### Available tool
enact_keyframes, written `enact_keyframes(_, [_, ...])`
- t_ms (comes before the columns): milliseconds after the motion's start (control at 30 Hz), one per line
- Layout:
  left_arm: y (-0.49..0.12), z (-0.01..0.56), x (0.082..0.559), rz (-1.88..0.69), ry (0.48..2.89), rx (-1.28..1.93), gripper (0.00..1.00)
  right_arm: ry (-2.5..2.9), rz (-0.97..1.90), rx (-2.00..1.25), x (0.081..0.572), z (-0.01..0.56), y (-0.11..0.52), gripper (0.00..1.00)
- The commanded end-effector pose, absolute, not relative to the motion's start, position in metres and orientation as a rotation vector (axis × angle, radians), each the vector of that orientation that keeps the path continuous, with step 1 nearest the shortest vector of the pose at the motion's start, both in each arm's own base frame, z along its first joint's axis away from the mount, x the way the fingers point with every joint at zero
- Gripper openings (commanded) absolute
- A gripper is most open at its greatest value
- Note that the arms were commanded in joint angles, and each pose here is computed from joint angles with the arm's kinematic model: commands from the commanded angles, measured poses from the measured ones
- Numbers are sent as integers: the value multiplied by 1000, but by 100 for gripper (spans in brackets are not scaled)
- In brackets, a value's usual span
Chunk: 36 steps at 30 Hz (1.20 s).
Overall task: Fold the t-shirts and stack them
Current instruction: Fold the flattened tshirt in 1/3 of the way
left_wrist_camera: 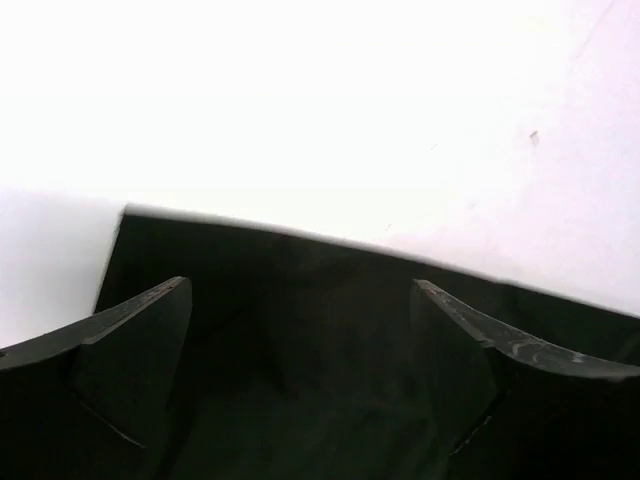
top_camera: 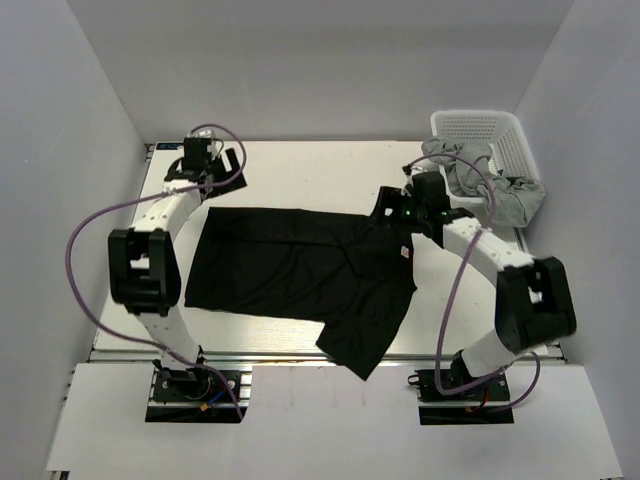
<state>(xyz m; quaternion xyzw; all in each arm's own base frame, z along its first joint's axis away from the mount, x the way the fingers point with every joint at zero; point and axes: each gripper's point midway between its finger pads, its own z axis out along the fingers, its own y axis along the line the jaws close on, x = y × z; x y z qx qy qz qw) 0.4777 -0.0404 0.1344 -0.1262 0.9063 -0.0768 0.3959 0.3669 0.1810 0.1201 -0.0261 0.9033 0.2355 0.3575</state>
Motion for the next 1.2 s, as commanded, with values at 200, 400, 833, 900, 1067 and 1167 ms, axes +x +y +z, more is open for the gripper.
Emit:
enact_keyframes(200, [-59,50,490,-304,2514,-317,100,2389,578,-43,420,81,193,90])
enact_keyframes(400, [-37,13,463,-163,2592,-428,100,2472,530,62,430,40,177,90])
enact_keyframes(833, [-23,-1,493,-245,2536,-529,100,2522,534,136,471,7,158,90])
enact_keyframes(900, [-23,10,513,-253,2495,-518,100,2473,512,127,494,18,155,90])
enact_keyframes(1067, [-26,35,554,-290,2414,-460,100,2368,506,29,532,55,152,90])
enact_keyframes(1167, [-27,71,570,-307,2354,-409,100,2309,516,-93,541,89,161,90])
